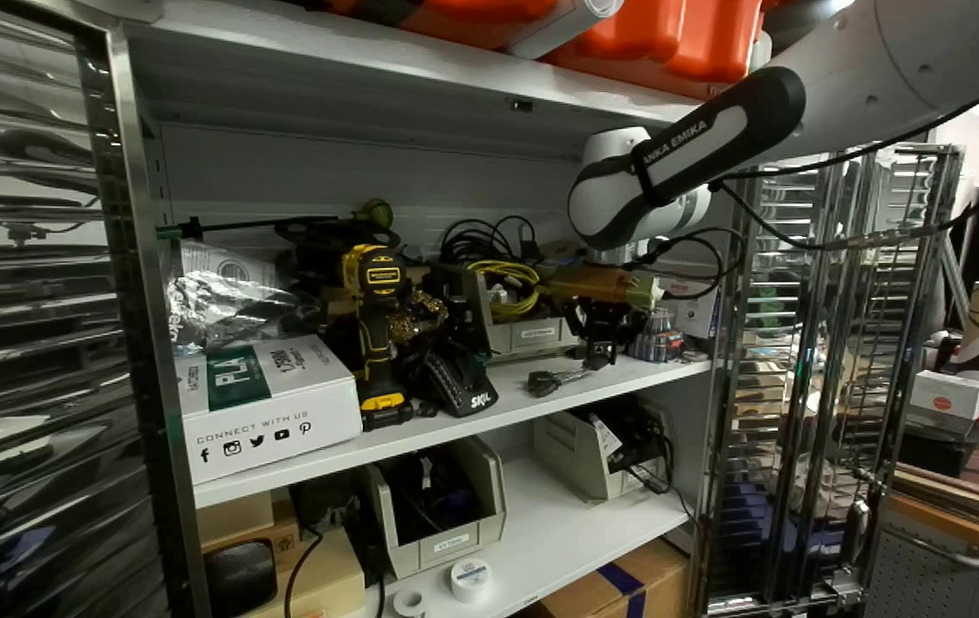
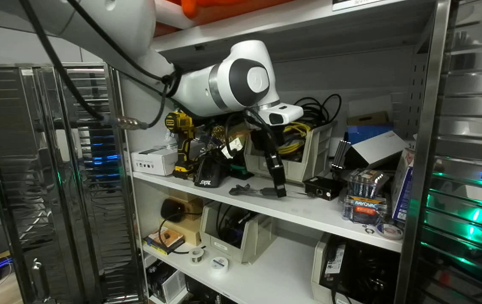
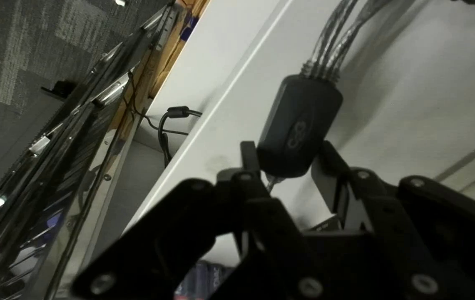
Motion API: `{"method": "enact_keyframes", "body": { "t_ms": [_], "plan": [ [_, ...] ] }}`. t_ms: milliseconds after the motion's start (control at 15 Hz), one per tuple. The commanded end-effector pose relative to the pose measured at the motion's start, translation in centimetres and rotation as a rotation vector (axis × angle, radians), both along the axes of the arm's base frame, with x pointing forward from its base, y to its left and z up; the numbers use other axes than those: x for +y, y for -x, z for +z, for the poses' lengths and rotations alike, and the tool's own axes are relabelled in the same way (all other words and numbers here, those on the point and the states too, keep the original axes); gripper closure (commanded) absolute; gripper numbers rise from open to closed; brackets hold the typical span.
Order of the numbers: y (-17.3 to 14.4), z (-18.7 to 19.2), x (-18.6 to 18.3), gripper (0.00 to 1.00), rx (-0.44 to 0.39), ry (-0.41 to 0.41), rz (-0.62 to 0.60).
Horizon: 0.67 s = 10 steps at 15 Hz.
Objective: Put the black object in the cream box
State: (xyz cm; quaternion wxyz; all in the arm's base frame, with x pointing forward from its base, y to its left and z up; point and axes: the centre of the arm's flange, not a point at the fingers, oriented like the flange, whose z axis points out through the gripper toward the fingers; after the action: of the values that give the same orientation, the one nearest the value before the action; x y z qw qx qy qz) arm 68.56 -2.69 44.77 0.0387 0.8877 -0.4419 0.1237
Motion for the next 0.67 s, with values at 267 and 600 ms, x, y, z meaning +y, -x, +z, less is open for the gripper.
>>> {"method": "enact_keyframes", "body": {
  "t_ms": [267, 600],
  "plan": [
    [5.0, 3.2, 0.3, 0.85, -0.307, -0.023, -0.151],
    [6.0, 5.1, 2.5, 0.85, -0.528, 0.053, -0.129]
  ]
}}
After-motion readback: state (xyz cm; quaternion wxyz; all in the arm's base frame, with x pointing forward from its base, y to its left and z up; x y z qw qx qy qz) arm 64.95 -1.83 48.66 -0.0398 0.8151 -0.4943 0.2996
